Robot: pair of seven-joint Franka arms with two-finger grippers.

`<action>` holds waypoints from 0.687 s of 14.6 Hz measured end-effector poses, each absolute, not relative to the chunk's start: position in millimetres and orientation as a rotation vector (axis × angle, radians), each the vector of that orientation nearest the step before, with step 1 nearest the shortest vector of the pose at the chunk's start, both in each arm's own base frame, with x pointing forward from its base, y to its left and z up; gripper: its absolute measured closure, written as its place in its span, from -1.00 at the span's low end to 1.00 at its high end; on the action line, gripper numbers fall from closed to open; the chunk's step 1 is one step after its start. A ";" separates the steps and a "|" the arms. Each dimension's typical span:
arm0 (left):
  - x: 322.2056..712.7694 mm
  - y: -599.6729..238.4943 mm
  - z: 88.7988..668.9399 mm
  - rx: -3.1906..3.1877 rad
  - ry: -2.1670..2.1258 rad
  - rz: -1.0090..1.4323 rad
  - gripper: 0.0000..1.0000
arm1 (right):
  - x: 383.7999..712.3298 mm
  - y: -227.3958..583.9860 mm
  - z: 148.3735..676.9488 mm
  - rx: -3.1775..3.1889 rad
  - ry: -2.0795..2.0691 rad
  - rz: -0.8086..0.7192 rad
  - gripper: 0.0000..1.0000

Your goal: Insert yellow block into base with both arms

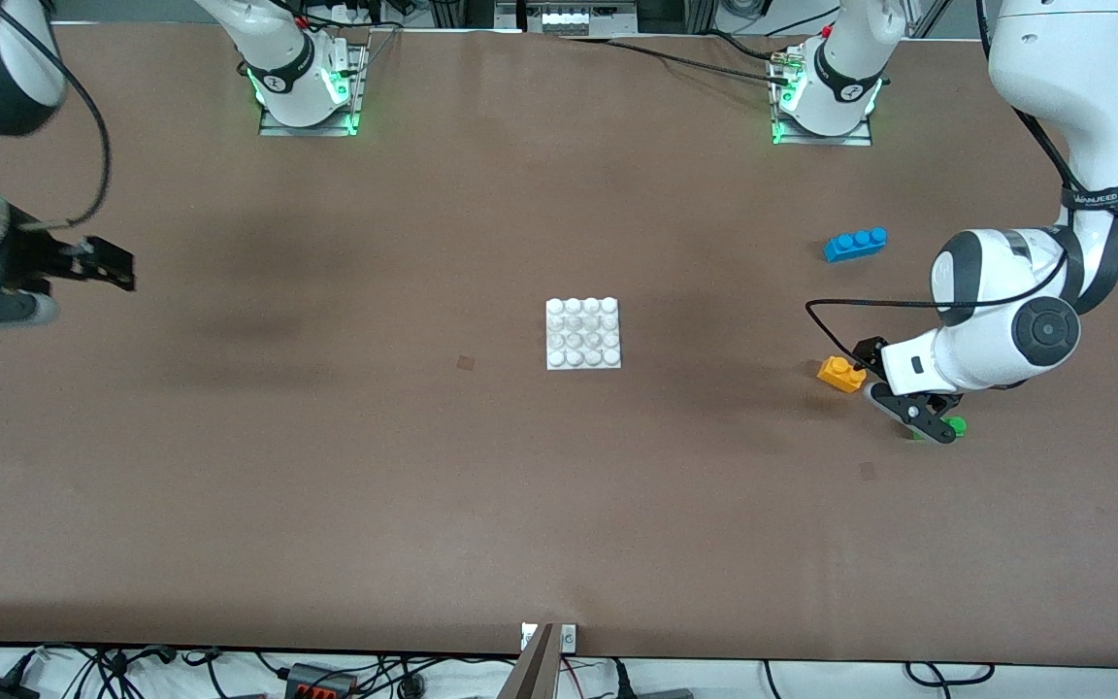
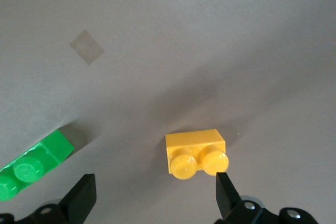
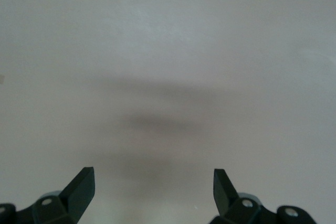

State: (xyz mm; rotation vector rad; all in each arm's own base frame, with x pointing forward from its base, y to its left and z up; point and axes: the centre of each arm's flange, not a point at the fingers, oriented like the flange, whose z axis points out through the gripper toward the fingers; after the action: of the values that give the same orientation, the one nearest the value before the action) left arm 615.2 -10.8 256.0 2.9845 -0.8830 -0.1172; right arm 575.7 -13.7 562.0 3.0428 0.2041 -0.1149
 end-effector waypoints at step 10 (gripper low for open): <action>593.0 -15.0 253.2 3.008 -0.799 -0.111 -1.00 | 513.9 -50.4 602.5 3.164 0.059 -0.114 -1.00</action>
State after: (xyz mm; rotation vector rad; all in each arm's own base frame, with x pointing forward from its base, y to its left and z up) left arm 593.0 -15.0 253.2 3.0082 -0.7990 -0.1108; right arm 513.9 -50.4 602.5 3.1644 0.0591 -0.1139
